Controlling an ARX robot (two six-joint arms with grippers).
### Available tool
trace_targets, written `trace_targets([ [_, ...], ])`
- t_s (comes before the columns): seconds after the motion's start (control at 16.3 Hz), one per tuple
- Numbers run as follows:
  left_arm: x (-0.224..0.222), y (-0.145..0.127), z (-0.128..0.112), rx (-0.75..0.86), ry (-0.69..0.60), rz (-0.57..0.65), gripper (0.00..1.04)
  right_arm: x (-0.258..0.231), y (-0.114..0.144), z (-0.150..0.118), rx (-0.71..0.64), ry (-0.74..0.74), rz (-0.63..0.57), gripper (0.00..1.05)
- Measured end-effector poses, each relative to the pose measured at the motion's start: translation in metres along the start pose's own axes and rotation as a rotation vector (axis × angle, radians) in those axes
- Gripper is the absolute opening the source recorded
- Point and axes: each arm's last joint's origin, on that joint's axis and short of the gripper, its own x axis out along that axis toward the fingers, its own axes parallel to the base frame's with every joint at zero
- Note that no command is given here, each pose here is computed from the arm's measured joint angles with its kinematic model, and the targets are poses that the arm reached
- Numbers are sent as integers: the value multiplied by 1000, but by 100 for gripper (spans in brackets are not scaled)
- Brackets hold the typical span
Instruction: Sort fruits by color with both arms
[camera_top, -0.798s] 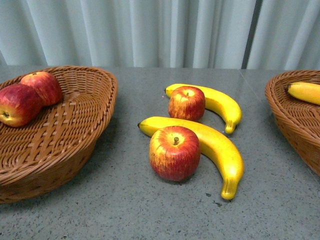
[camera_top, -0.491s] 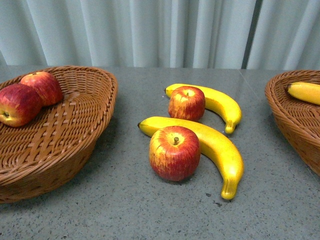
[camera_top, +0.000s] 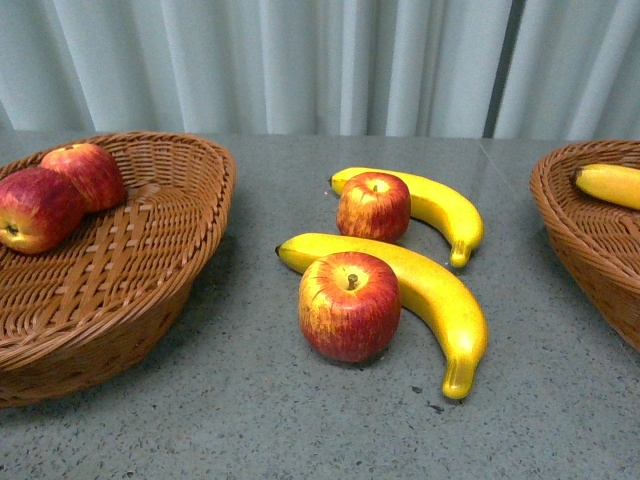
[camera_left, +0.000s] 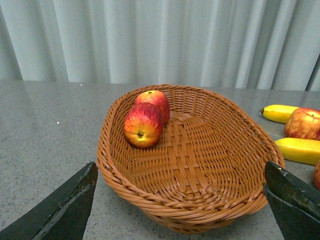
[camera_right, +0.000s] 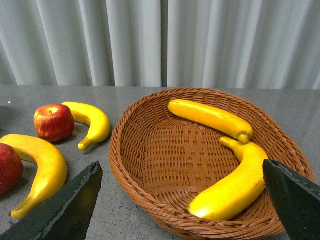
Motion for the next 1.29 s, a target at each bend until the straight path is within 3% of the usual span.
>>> trace_targets([
  [0.25,0,0,-1,-3,11,-4,98,0,0,0,0,0,0,98],
  [0.37,1,-2,1,-86,235,-82,98,0,0,0,0,-1,1,98],
  [0.49,8,-7,28,-137,208,-156,98,0,0,0,0,-1,0,98],
  [0.67,29,-16,79,-111,47,-247,98,0,0,0,0,-1,0,98],
  [0.92,88,-40,93,-32,116,-389,98,0,0,0,0,-1,0,98],
  [0.98,131,-70,90,33,227,-488,98,0,0,0,0,-1,0,98],
  [1.04,175,-116,69,130,335,-584,98,0,0,0,0,0,0,98],
  [1.1,188,-140,43,195,419,-630,98,0,0,0,0,-1,0,98],
  [1.29,189,-171,30,258,436,-708,98,0,0,0,0,-1,0,98],
])
